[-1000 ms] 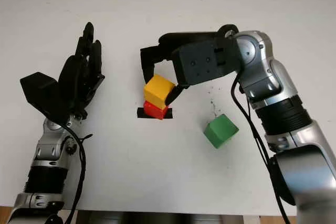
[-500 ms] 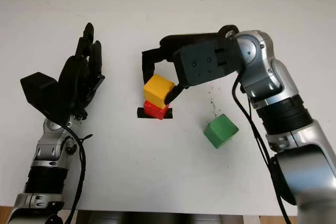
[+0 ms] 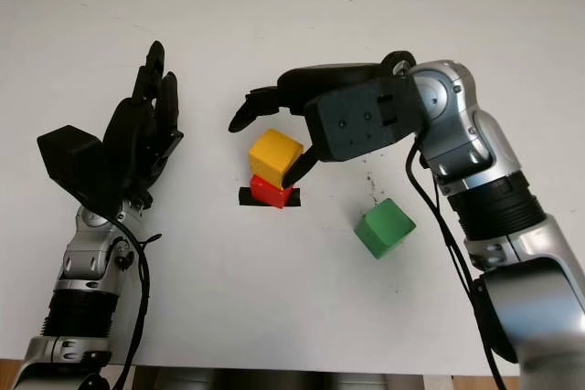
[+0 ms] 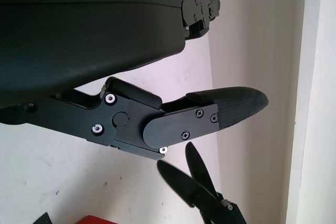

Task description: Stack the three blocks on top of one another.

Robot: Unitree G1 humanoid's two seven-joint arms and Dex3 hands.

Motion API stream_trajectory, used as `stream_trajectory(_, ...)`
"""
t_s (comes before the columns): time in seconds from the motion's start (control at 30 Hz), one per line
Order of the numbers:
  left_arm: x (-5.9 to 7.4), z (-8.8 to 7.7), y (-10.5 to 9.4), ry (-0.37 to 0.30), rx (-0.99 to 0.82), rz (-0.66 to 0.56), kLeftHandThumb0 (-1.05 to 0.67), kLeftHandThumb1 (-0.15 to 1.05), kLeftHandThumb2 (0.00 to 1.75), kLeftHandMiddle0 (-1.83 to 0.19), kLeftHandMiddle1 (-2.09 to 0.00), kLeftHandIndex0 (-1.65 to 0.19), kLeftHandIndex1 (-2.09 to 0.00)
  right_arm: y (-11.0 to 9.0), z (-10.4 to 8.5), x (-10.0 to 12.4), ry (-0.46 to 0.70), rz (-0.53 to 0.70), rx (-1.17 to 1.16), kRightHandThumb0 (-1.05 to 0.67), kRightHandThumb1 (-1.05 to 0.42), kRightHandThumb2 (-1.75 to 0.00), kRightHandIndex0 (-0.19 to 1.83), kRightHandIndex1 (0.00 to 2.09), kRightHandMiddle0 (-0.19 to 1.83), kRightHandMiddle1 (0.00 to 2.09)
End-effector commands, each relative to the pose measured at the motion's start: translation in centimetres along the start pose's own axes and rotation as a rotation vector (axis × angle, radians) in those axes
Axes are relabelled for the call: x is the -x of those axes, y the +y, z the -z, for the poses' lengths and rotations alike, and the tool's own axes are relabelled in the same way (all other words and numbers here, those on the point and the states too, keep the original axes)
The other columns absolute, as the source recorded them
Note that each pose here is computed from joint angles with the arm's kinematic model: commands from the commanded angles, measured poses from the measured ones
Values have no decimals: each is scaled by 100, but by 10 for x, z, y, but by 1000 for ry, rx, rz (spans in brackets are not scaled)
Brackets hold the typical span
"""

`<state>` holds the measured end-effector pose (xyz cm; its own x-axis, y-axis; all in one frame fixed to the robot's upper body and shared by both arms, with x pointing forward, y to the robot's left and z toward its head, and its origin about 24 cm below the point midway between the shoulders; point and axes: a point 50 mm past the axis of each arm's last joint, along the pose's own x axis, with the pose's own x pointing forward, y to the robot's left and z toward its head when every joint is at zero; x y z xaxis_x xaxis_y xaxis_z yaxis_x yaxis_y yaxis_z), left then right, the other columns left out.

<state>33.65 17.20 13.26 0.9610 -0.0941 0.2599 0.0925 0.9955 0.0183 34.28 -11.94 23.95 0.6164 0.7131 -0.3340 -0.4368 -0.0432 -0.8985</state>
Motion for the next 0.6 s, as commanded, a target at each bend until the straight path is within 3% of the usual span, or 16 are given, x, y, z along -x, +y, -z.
stream_trajectory(0.0, 2, -3, 0, -12, -3, 0, -79, 105, 64, 18, -6, 18, -5, -1, -3, 1, 6, -7, 17, -72, -89, -5, -13, 0, -4, 33)
stream_trajectory(0.27, 1, -1, -1, -10, -1, 1, -78, 105, 64, 17, -6, 18, -5, -7, 2, 12, 19, 21, -41, -90, -90, -6, -19, 0, -19, 7)
stream_trajectory(0.43, 2, 0, -2, -11, 5, -4, -78, 105, 63, 17, -6, 17, -6, -16, 7, 39, -12, 231, -124, -93, -95, -7, -13, 3, -5, 12)
stream_trajectory(0.57, 3, -2, -1, -19, 9, -18, -77, 105, 64, 16, -6, 17, -6, -25, 11, 85, 44, 439, -200, -89, -94, -6, -5, 7, 7, 18)
